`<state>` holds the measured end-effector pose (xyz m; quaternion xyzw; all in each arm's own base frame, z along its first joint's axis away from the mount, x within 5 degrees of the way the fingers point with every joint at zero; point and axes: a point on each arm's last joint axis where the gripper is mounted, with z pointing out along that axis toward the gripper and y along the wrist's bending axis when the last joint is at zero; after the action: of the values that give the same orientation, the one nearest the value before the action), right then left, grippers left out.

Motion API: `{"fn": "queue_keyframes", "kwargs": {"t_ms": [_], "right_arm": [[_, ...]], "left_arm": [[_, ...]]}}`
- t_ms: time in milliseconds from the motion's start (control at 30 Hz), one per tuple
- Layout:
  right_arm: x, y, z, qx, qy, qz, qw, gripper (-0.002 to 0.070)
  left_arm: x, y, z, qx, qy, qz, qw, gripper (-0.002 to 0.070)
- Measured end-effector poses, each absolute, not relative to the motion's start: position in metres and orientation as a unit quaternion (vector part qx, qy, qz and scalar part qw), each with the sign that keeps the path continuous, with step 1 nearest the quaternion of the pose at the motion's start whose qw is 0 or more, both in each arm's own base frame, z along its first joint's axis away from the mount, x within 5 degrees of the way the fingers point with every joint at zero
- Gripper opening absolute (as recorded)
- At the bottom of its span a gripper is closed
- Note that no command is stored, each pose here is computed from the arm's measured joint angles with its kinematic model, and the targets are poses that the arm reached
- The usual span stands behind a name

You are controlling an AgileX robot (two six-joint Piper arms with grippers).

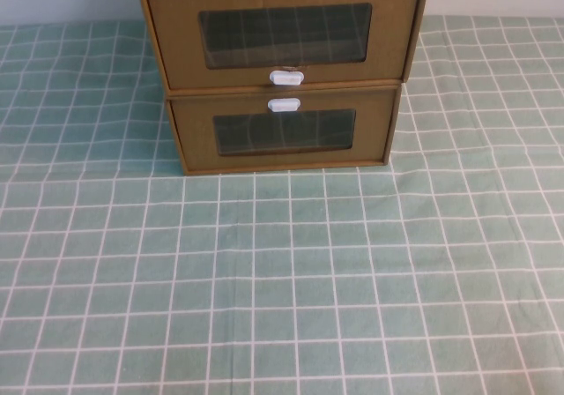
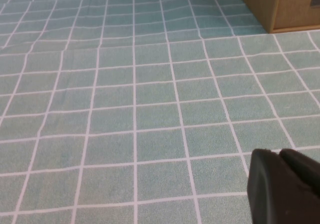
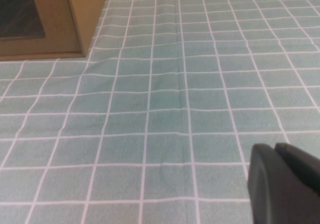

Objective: Open the shoe box
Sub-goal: 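Pull the top drawer of the cardboard box fully open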

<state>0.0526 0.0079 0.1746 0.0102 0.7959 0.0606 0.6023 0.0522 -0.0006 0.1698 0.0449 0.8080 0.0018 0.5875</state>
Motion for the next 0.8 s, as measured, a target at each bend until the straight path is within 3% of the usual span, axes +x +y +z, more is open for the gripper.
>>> {"fn": "queue_keyframes", "kwargs": {"t_ms": [567,667,800], "right_arm": [[0.053,0.008,0.175,0.010,0.795,0.060,0.603,-0.0014],[0.053,0.007,0.177,0.012,0.788,0.059,0.612,-0.0014],[0.055,0.005,0.185,0.019,0.758,0.052,0.650,-0.0014]], "left_arm": [[0.053,-0.001,0.172,0.046,0.801,0.000,0.597,-0.0005],[0.055,-0.002,0.179,0.048,0.776,-0.005,0.629,-0.0005],[0.056,-0.006,0.199,0.054,0.702,-0.019,0.710,-0.0005]]}}
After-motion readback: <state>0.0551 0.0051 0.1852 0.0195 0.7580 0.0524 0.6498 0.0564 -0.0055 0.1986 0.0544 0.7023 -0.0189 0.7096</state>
